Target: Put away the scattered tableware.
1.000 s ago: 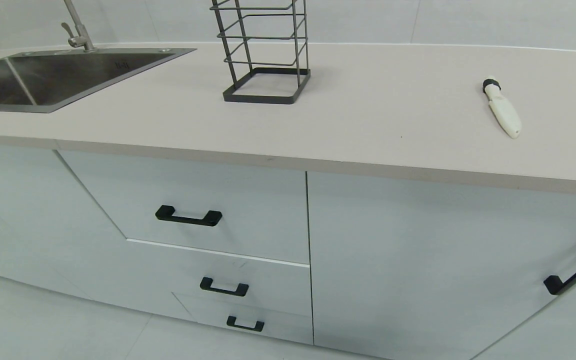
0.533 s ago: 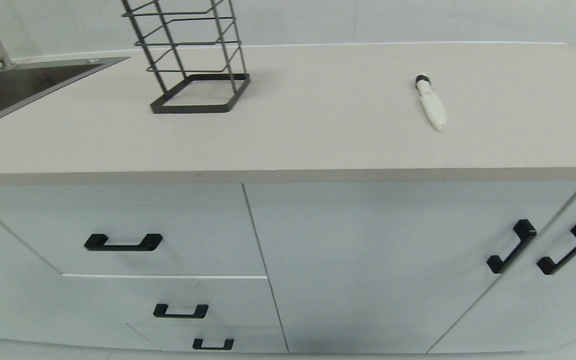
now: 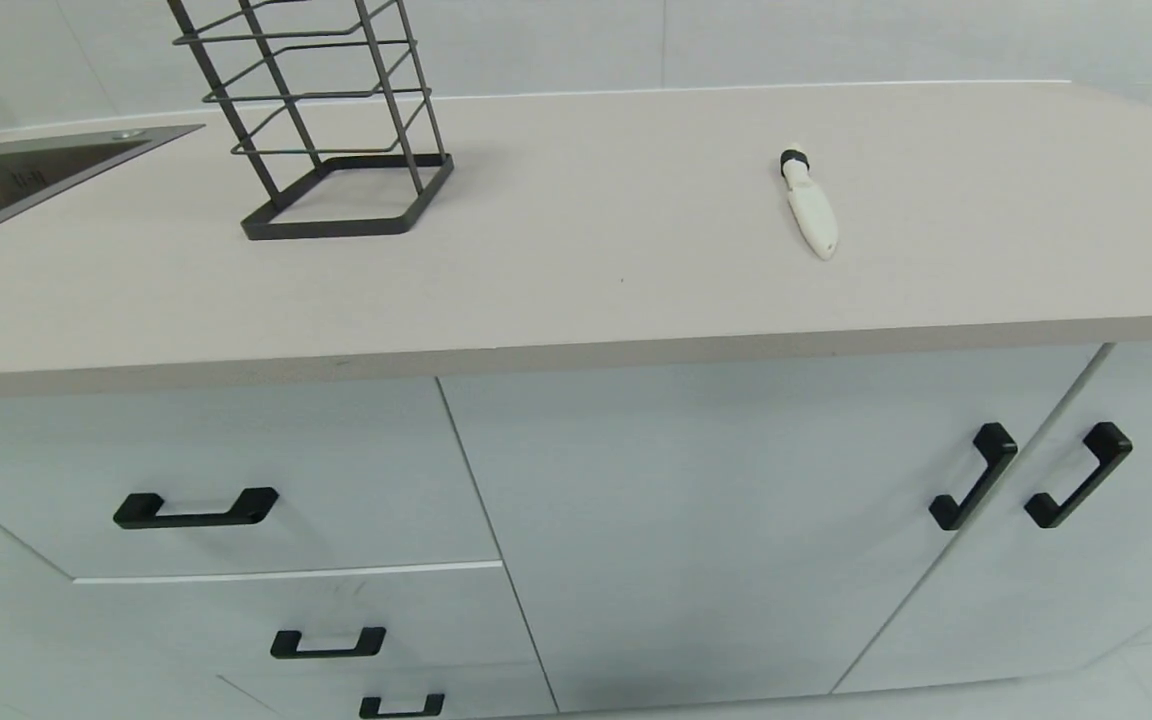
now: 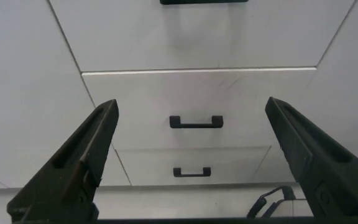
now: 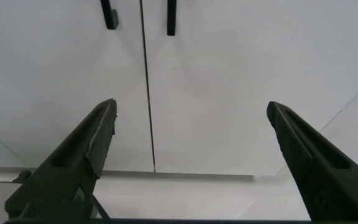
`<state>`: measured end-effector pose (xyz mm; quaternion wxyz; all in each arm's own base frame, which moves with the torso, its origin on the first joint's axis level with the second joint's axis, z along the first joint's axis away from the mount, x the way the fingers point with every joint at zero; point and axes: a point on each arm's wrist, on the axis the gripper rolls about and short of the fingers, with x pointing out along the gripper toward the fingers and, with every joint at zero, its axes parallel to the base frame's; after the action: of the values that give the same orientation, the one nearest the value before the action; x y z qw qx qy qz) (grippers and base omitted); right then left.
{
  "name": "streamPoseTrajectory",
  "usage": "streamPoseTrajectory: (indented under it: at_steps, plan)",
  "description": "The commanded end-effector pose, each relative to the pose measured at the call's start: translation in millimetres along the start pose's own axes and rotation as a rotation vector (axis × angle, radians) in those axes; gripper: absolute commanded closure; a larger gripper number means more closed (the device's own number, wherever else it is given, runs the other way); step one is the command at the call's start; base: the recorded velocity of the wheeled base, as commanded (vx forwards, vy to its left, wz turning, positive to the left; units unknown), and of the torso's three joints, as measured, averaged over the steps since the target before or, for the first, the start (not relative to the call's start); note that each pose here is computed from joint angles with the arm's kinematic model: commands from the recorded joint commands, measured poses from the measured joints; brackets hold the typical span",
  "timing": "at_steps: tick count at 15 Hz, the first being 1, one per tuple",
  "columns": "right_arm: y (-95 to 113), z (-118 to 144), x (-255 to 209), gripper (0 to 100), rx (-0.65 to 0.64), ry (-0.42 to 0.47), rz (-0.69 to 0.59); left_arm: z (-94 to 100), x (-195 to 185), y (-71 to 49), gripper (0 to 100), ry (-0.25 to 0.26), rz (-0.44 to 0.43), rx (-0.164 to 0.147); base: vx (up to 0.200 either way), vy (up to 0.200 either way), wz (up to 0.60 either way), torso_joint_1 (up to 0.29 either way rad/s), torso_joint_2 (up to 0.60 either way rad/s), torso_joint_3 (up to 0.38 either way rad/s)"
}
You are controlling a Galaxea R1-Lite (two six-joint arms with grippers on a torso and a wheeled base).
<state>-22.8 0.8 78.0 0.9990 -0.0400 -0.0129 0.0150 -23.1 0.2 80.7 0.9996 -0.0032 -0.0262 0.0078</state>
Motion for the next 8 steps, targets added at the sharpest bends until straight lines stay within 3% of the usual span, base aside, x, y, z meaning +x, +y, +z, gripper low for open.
streamPoseTrajectory:
  at_steps: [1, 8]
  plan:
    - [0.0, 0.0, 0.0, 0, 0.0, 0.0, 0.001, 0.0, 0.2, 0.0, 0, 0.002, 0.001, 0.0, 0.0, 0.0, 0.0, 0.0, 0.0, 0.0]
    - [0.0, 0.0, 0.1, 0, 0.003, 0.002, 0.001, 0.0, 0.2, 0.0, 0, 0.002, 0.003, 0.003, 0.0, 0.0, 0.0, 0.0, 0.0, 0.0]
